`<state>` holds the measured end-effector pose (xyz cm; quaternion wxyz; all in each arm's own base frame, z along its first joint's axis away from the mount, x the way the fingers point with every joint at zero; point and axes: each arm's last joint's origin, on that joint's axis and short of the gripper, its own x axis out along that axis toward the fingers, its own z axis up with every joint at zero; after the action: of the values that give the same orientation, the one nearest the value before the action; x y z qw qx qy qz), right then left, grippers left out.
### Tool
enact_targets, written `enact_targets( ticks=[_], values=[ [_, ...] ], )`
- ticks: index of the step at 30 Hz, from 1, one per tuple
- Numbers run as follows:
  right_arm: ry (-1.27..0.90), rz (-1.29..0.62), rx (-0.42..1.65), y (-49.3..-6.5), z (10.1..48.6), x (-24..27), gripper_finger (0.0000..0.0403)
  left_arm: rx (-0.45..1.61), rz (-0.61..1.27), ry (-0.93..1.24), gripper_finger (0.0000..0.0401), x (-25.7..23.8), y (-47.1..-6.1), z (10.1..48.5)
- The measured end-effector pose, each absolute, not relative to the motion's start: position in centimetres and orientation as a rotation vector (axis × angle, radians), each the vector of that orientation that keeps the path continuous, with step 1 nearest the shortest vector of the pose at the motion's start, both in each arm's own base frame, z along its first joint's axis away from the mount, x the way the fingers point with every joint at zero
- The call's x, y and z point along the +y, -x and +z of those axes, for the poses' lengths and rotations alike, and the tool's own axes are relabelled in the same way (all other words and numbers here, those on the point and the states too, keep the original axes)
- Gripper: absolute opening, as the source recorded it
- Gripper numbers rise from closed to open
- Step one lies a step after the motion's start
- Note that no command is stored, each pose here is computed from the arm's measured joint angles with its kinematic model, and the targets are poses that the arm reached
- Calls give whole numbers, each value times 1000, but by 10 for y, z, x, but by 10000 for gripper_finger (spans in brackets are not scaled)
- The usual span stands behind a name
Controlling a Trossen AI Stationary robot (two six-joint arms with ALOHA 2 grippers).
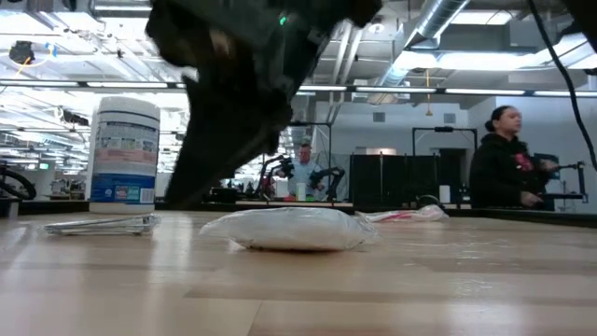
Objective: Pick & Place Travel size toiletries
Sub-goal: Put the red toothbrush into the orange bin
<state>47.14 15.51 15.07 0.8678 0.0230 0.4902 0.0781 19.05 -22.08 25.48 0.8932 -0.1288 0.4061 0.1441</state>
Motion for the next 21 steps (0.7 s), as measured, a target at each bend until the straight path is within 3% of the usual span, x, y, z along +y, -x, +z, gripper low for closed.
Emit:
enact_targets(
  ticks=[12, 21],
  values=[
    [91, -149, 718, -409, 189, 177, 0, 866, 296, 122, 0, -196, -199, 249],
    [115, -319, 566, -323, 232, 169, 0, 828, 354, 110, 0, -149, -214, 236]
  ],
)
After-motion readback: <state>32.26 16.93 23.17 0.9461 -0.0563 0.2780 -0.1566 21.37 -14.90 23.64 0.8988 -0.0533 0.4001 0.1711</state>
